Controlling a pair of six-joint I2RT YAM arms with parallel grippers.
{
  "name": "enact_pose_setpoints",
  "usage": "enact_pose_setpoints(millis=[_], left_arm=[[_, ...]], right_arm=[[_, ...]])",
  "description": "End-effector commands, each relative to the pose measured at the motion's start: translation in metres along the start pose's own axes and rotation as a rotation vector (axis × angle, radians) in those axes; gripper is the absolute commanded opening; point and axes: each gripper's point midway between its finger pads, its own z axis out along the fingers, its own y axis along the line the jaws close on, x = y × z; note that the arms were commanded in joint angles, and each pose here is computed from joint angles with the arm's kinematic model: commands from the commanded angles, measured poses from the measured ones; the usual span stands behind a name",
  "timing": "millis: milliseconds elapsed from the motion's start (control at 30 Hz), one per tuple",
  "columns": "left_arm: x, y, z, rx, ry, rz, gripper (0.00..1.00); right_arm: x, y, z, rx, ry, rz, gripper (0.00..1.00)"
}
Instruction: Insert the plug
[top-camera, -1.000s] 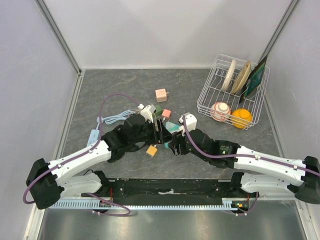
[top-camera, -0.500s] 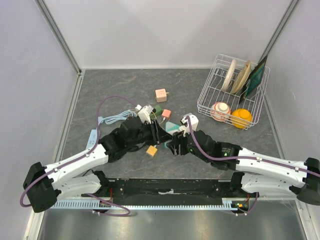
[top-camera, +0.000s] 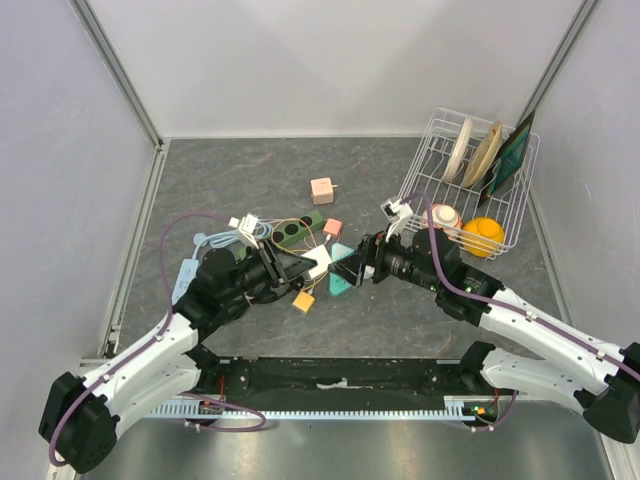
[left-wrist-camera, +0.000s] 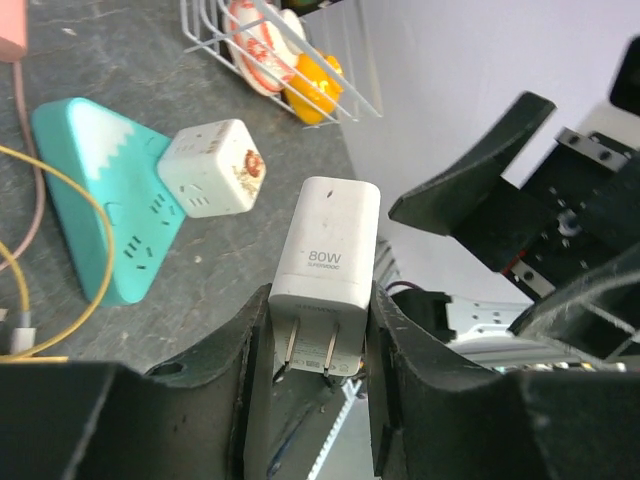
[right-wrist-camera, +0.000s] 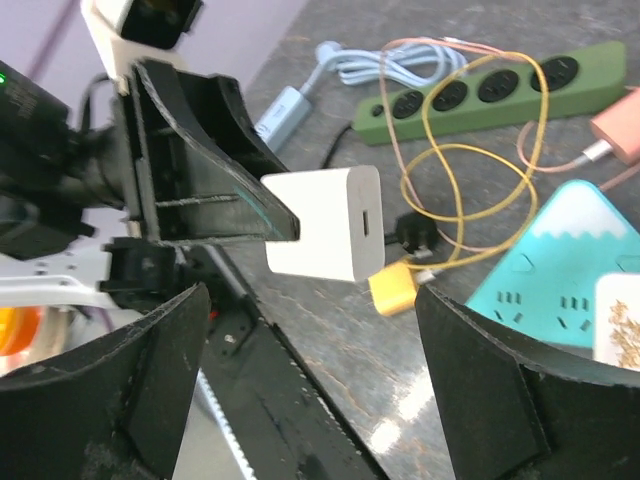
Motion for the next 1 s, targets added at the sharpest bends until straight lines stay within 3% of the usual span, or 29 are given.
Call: enact_pose_setpoints(millis=[0, 333, 733, 900, 967], left_arm=[[-0.013, -0.062, -0.018, 0.309, -0.028, -0.003, 0.02], [-0.014, -0.094, -0.031, 0.488, -0.026, 0.002, 0.02], [-0.014, -0.101, -0.027, 0.517, 0.004, 0.021, 0.02], [-0.018, -0.104, -0.025, 0.522, -0.005, 0.033, 0.02], [-0.019, -0.105, -0.023, 0.521, -0.005, 0.039, 0.02]], right_arm=[[-0.025, 0.043, -0.006, -0.263, -0.029, 0.062, 0.88], [-0.031, 0.037, 0.003, -0.321, -0.014, 0.11, 0.82], [-0.033, 0.047, 0.008, -0.411, -0.005, 0.147, 0.58], [-0.027, 0.044, 0.012, -0.411, 0.02, 0.165, 0.46], [-0.025, 0.044, 0.013, -0.414, 0.024, 0.169, 0.36]])
